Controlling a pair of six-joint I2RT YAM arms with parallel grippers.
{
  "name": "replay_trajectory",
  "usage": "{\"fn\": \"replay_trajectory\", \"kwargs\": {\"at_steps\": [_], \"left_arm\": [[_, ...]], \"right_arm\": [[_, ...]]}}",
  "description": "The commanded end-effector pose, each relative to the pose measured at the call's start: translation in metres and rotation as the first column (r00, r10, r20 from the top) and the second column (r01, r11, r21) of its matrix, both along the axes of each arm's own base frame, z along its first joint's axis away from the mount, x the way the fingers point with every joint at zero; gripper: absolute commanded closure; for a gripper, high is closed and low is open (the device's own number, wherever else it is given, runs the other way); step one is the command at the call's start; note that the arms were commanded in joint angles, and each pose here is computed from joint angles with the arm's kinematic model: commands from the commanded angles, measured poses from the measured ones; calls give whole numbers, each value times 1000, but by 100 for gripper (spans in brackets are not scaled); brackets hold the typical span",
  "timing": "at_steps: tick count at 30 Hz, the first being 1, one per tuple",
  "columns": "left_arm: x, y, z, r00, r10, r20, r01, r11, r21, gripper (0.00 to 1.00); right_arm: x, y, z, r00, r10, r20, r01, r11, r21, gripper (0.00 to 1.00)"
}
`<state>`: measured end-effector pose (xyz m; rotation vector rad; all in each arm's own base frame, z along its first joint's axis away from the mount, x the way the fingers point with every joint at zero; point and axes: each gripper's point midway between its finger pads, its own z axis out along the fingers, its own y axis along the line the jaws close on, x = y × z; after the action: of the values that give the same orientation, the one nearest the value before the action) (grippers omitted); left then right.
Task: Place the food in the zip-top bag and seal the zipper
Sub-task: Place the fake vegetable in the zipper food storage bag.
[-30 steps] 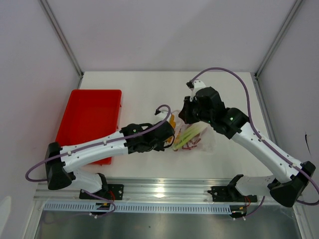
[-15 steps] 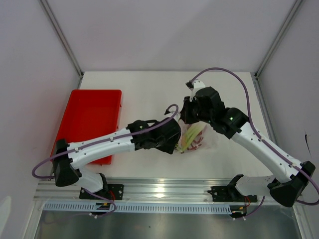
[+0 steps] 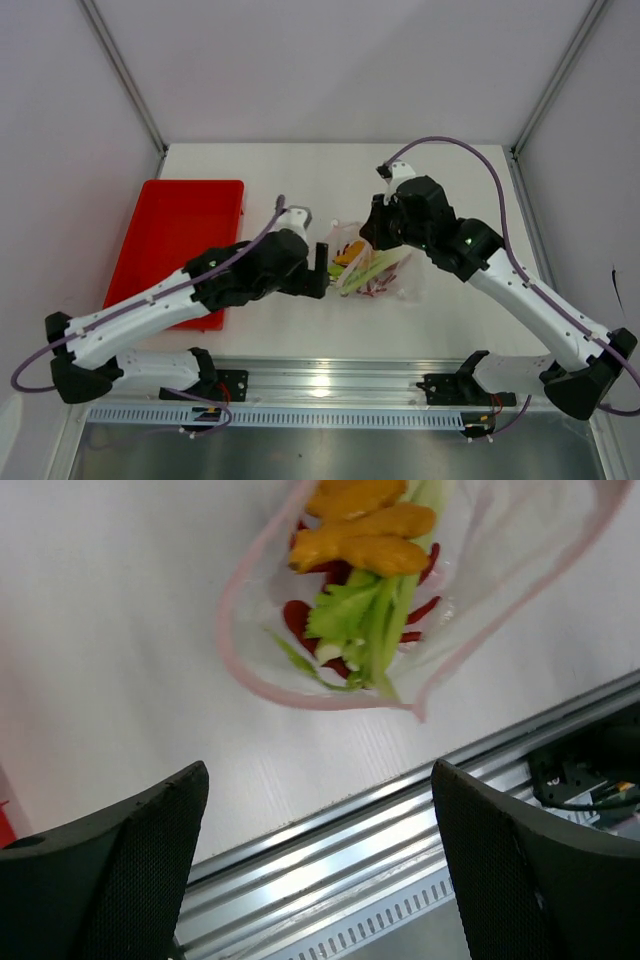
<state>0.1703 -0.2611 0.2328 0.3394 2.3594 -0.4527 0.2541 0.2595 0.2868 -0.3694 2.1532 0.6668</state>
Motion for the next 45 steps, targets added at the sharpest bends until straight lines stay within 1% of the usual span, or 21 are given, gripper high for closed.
{"fn": "replay_trajectory", "kwargs": {"at_steps": [1,2,5,7,8,11,17,18,19,20,21,22,23,25,26,29,30,33,38,41,45], "left_arm": [[11,38,-4,984,178,2,-178,982,-56,7],[12,46,4,980,197,3,-195,974,-115,7],[17,75,-16,958,264,-114,-280,948,-152,7],[23,100,-28,925,351,-144,-369,920,-131,6],[26,115,-28,904,403,-142,-420,899,-125,0],[34,142,-27,852,509,-127,-521,847,-105,0],[72,201,-20,664,733,-151,-746,664,-55,1],[74,208,-34,615,765,-193,-776,630,26,1],[74,226,-40,541,823,-170,-822,561,98,0],[81,241,-27,434,886,-165,-887,452,95,1],[65,255,-46,332,927,-175,-893,368,259,0],[63,266,-42,251,956,-153,-908,287,304,1],[61,288,-36,84,993,-88,-944,107,311,1],[51,317,-45,-58,998,5,-903,-54,427,0],[52,323,-50,-86,996,2,-895,-78,440,0],[58,343,-71,-150,987,-60,-892,-109,438,1],[54,345,-89,-133,987,-85,-886,-80,457,0],[71,362,-98,-97,987,-130,-934,-45,356,0],[69,393,-105,-35,999,-36,-932,-20,361,1],[74,393,-110,5,999,-47,-941,21,339,1],[67,385,-119,9,996,-88,-931,41,362,0]], "right_arm": [[-2,-4,23,997,3,75,-7,999,48,100],[-3,-5,17,998,3,68,-6,999,38,100],[-5,-8,9,998,9,62,-10,1000,22,100],[-7,-9,7,998,14,61,-15,1000,18,100],[-7,-9,4,998,15,60,-16,1000,13,100],[-7,-8,2,998,29,60,-29,1000,2,100],[-10,2,3,994,98,43,-98,995,-9,100],[-9,5,1,994,105,32,-105,994,-17,100],[-9,7,4,992,119,31,-118,993,-17,100],[-9,8,4,992,124,28,-124,992,-19,100],[-8,10,1,992,129,11,-129,991,-26,100],[-8,12,5,991,134,15,-134,991,-20,100],[-9,14,5,990,140,5,-140,990,-14,100],[-12,19,5,989,150,-5,-150,989,-4,100],[-12,20,4,989,148,-8,-148,989,-4,100],[-14,24,-1,988,151,-20,-151,988,-14,100],[-15,24,-3,988,150,-26,-151,988,-19,100],[-16,27,-7,987,156,-31,-157,987,-28,100],[-13,34,-13,985,173,-29,-174,984,-36,100],[-7,37,-21,983,182,-31,-184,981,-70,100],[5,43,-34,980,188,-62,-193,977,-90,100]]}}
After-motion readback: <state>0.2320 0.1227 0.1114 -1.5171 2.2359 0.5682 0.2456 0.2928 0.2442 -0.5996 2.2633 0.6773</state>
